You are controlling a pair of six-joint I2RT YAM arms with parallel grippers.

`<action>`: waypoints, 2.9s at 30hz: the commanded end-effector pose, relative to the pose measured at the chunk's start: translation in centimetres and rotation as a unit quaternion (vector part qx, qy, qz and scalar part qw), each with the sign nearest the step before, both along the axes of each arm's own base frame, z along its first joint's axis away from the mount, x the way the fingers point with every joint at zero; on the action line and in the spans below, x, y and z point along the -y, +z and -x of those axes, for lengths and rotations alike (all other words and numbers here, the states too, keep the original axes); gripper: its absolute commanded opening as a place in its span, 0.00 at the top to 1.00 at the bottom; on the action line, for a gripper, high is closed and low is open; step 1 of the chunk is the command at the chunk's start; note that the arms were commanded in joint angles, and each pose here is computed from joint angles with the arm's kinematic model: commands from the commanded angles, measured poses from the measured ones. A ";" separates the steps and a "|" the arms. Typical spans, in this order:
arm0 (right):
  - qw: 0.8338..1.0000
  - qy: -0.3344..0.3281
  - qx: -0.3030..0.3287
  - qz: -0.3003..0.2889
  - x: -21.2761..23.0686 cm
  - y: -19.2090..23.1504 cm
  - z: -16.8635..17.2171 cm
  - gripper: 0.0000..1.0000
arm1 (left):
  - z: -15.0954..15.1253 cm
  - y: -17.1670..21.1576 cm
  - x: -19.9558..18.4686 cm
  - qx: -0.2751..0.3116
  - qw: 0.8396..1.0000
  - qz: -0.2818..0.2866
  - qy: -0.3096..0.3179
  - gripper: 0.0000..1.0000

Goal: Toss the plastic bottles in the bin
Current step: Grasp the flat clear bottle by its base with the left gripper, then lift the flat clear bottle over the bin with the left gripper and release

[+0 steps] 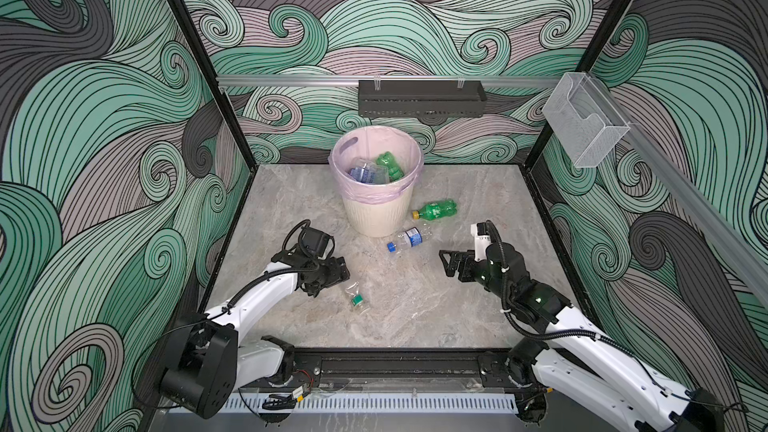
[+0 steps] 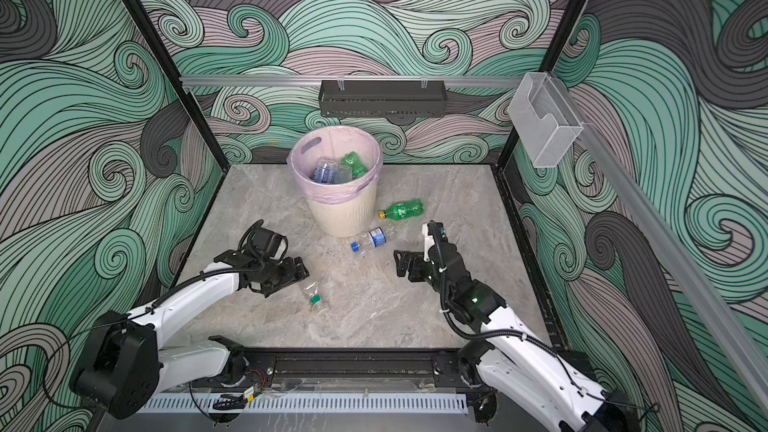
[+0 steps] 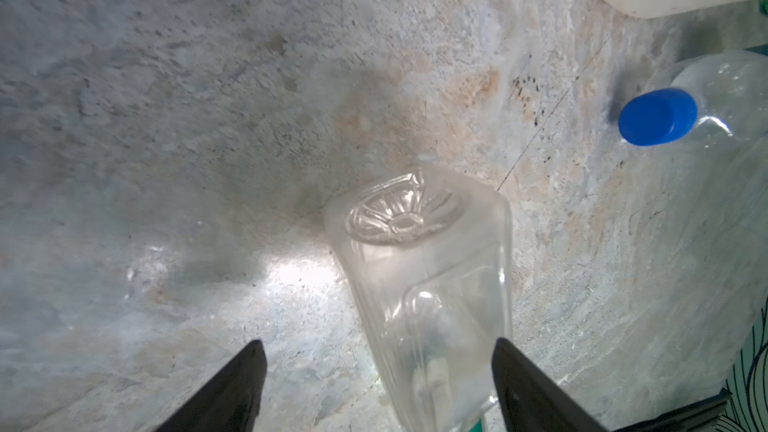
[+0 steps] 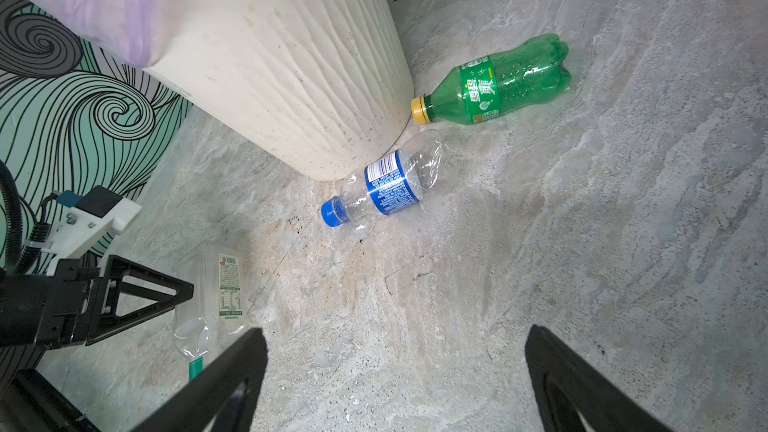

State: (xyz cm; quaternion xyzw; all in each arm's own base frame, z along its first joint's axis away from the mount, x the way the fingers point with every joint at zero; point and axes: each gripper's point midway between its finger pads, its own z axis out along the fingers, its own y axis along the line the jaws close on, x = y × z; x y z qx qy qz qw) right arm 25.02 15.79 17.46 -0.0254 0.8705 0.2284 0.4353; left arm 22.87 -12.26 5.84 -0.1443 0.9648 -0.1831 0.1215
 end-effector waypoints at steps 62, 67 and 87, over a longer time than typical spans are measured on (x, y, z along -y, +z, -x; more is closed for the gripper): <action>0.997 0.046 -0.056 0.009 -2.0 -3.8 0.2 0.02 | -1.6 19.6 -0.8 0.348 0.937 -0.021 -0.001 0.52; 0.996 0.055 -0.071 0.019 -2.4 -3.9 0.0 0.02 | -6.5 30.5 3.1 0.426 0.904 -0.006 -0.049 0.51; 0.995 -0.080 -0.051 0.020 2.5 -1.8 -2.6 0.00 | -11.5 33.4 3.8 0.421 0.902 -0.044 -0.084 0.05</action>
